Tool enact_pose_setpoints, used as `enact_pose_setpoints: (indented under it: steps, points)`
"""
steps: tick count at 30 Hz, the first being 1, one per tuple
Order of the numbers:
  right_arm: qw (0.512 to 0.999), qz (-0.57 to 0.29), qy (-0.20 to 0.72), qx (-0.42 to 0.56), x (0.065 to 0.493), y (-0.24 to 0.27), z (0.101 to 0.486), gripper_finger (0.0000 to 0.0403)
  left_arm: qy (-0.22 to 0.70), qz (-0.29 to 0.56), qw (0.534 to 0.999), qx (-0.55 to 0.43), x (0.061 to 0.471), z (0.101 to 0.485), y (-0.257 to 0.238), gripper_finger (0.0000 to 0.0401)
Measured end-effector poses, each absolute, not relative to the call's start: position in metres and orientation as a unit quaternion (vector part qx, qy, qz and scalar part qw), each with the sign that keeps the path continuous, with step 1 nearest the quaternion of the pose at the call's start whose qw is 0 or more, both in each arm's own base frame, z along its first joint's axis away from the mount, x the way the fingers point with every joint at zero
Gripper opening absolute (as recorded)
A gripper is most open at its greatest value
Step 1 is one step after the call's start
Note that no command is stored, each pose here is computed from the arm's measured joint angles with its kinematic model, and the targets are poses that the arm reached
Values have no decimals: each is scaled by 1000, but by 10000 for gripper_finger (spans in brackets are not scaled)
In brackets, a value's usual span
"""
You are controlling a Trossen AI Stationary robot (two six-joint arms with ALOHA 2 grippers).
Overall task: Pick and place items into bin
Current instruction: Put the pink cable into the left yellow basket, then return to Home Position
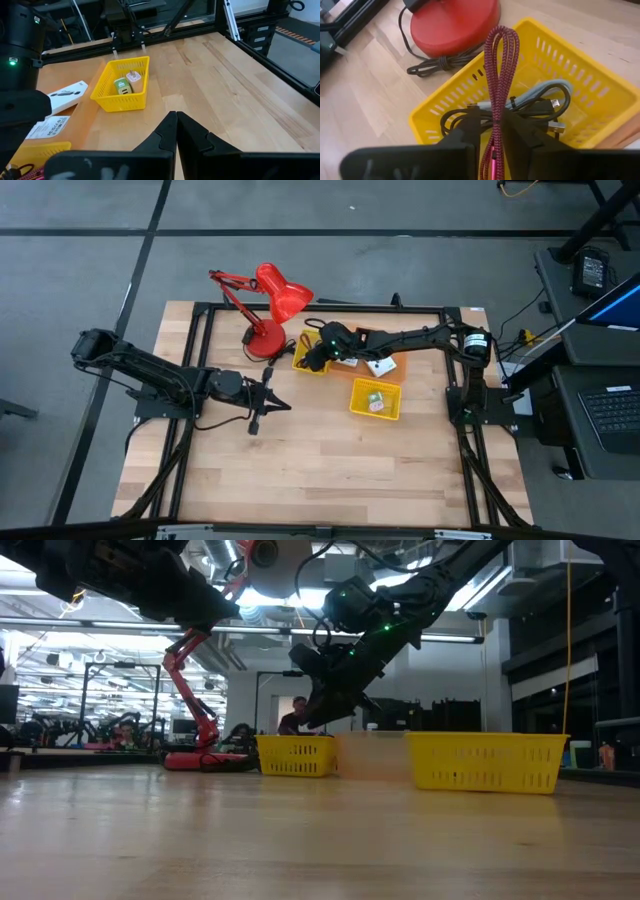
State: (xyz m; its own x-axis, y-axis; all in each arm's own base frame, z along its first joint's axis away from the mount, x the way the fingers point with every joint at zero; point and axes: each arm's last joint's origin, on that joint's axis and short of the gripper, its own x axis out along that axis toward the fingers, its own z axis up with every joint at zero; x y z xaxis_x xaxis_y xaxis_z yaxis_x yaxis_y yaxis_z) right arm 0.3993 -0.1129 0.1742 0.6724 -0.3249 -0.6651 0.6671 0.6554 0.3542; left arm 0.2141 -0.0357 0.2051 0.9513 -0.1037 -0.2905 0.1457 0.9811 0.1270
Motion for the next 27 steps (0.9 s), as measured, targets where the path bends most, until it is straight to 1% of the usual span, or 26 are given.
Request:
enact_pose_setpoints:
  steps: [5, 9, 16, 20, 24, 27]
  points:
    - [868, -283, 289, 287, 399, -113, 174, 68, 143, -63, 985, 74, 214, 205, -36, 3]
    - [878, -274, 288, 268, 399, -112, 179, 71, 143, -63, 985, 74, 214, 205, -36, 6]
    - [913, -238, 260, 207, 402, -102, 213, 70, 147, -63, 984, 75, 214, 204, -36, 8]
    - [931, -203, 254, 165, 400, -83, 232, 50, 147, -63, 984, 76, 214, 204, -36, 6]
    - [942, -171, 261, 121, 395, -63, 247, 10, 138, -63, 985, 78, 214, 206, -36, 7]
    - [945, -165, 269, 83, 390, -47, 256, 7, 133, -64, 984, 101, 215, 207, -36, 8]
